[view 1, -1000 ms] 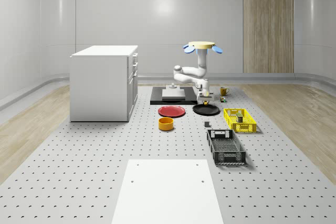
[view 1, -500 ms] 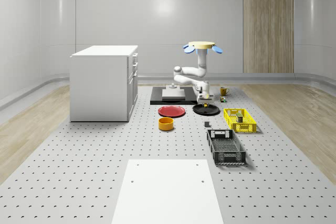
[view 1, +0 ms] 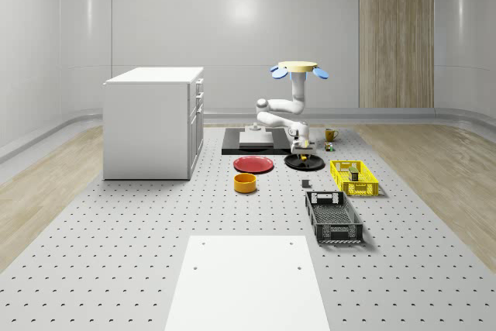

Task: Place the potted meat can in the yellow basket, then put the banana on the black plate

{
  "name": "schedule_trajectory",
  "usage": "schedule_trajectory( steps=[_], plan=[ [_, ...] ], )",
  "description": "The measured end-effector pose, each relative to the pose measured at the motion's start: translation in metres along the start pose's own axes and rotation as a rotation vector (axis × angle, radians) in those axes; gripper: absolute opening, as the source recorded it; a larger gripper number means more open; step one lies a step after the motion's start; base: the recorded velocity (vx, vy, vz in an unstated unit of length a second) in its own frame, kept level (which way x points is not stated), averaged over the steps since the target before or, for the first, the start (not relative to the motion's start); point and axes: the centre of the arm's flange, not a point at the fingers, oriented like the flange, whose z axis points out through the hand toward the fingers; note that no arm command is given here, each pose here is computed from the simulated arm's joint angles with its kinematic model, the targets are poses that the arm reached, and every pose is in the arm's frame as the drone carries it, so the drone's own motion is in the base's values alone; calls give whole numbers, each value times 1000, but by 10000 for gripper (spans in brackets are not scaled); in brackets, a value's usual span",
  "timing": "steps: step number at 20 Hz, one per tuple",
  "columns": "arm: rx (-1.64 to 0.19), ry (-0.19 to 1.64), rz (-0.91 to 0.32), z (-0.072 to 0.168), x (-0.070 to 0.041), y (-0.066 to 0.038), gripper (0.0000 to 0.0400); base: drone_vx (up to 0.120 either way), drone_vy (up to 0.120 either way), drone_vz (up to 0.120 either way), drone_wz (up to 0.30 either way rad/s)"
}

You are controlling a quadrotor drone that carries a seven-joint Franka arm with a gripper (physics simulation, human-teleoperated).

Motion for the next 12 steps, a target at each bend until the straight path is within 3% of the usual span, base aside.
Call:
schedule_trajectory(
  steps=[5, 12],
  plan=[
    [1, -2, -18, -17, 0, 0, 382, 0, 0, 0, 0],
    [2, -3, -27, -39, 0, 0, 397, 0, 0, 0, 0]
  ],
)
